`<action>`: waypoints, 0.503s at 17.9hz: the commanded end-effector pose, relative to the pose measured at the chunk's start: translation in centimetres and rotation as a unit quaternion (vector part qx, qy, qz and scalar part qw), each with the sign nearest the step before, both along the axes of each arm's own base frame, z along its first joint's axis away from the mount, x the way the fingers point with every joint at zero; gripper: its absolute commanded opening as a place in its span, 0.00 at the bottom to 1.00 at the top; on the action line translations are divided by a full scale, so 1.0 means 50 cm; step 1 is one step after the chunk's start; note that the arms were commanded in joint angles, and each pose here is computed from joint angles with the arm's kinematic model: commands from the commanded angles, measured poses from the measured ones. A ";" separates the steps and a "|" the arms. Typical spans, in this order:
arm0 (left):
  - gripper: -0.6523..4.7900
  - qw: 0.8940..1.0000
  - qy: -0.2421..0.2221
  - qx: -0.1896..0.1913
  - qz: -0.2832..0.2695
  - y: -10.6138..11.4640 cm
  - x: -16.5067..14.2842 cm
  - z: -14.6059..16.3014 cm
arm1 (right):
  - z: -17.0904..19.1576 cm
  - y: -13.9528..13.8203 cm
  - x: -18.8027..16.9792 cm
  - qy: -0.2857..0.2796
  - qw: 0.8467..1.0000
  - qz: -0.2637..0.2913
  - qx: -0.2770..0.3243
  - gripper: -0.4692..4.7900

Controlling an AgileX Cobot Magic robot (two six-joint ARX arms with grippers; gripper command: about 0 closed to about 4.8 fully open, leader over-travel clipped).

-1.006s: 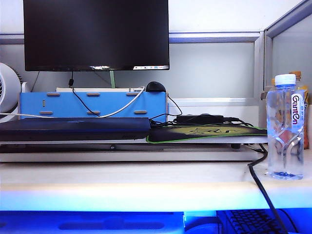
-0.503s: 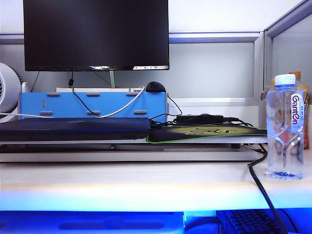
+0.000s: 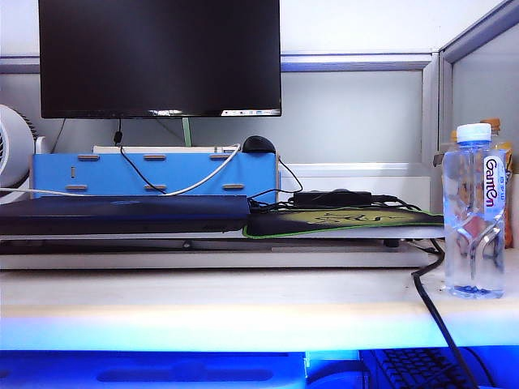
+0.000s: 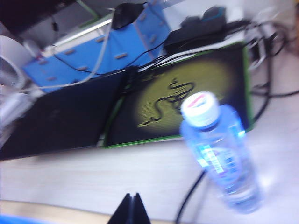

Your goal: Pick up the mineral water bottle and place it on the laptop.

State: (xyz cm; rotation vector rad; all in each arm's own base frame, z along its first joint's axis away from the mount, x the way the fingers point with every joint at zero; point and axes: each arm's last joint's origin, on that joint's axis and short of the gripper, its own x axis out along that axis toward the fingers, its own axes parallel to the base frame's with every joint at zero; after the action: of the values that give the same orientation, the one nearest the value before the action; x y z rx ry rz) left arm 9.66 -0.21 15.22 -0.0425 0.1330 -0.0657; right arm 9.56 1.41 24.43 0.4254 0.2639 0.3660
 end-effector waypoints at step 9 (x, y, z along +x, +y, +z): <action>0.12 1.000 -0.006 0.000 0.000 0.000 0.000 0.003 | -0.053 -0.003 0.011 0.019 0.998 -0.019 -0.062 1.00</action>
State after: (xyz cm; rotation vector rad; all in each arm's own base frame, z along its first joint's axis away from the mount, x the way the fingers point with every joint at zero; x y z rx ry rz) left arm 9.66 -0.21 15.22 -0.0426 0.1331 -0.0660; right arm 10.00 1.39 21.69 0.3477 0.3396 0.3457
